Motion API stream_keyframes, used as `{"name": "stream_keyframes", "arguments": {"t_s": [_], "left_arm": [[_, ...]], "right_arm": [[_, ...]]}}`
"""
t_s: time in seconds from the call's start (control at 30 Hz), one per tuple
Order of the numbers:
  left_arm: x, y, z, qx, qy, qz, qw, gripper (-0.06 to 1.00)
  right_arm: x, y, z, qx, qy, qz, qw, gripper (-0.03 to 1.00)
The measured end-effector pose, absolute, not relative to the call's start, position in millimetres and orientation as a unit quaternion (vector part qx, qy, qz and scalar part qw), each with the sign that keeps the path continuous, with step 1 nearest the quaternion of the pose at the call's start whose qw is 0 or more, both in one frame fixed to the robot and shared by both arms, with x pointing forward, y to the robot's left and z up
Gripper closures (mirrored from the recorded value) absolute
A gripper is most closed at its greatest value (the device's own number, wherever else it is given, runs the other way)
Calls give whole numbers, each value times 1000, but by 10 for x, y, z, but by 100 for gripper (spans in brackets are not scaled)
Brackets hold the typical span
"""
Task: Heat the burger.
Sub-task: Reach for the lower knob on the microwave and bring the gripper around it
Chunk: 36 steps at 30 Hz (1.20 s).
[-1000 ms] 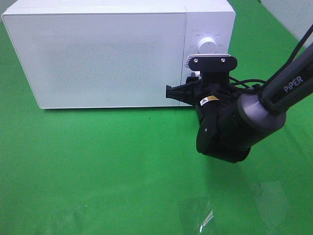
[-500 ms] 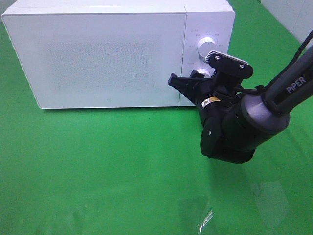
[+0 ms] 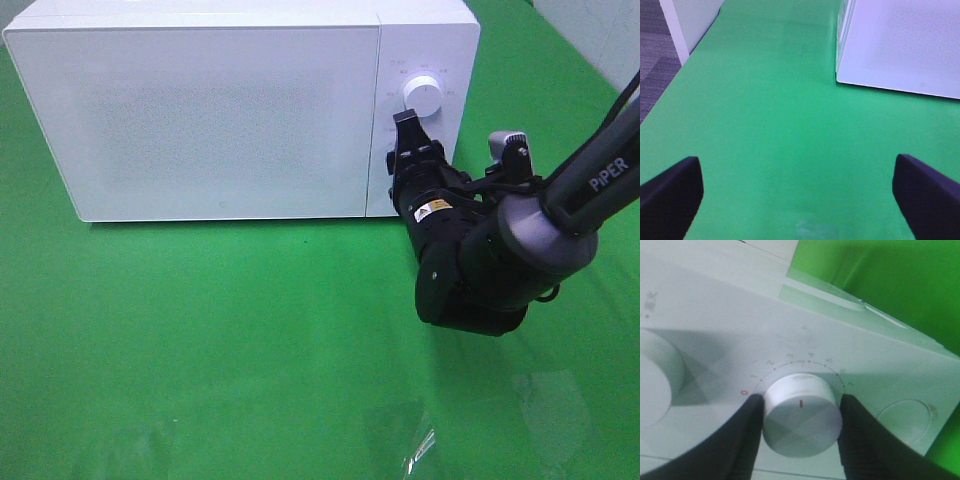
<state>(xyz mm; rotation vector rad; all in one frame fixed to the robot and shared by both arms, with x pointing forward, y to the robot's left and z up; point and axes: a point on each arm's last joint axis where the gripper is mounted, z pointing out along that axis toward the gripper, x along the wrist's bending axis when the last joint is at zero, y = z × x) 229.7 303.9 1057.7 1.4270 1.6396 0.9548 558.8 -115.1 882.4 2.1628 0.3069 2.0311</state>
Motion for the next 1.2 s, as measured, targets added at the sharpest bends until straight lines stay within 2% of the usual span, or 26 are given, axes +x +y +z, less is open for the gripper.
{"name": "stream_keyframes", "arguments": {"t_s": [0.03,0.1,0.2,0.23,0.3,1.2], "left_arm": [[2297,3039,10577,557,640,373,374,0],[2297,3039,10577,557,640,373,374,0],[2297,3039,10577,557,640,373,374,0],[2297,3039,10577,557,640,373,374,0],[2297,3039,10577,557,640,373,374,0],[2297,3039,10577,557,640,373,374,0]], "right_arm": [[5588,-1151,8824,723,103,679,79,54],[5588,-1148,8826,728,47,684,25,54],[5588,-1147,8826,728,36,684,14,54],[5582,-1150,8822,729,6,684,-18,54],[5584,-1148,8823,729,-2,684,-29,54],[5586,-1150,8822,729,-11,684,-40,54]]}}
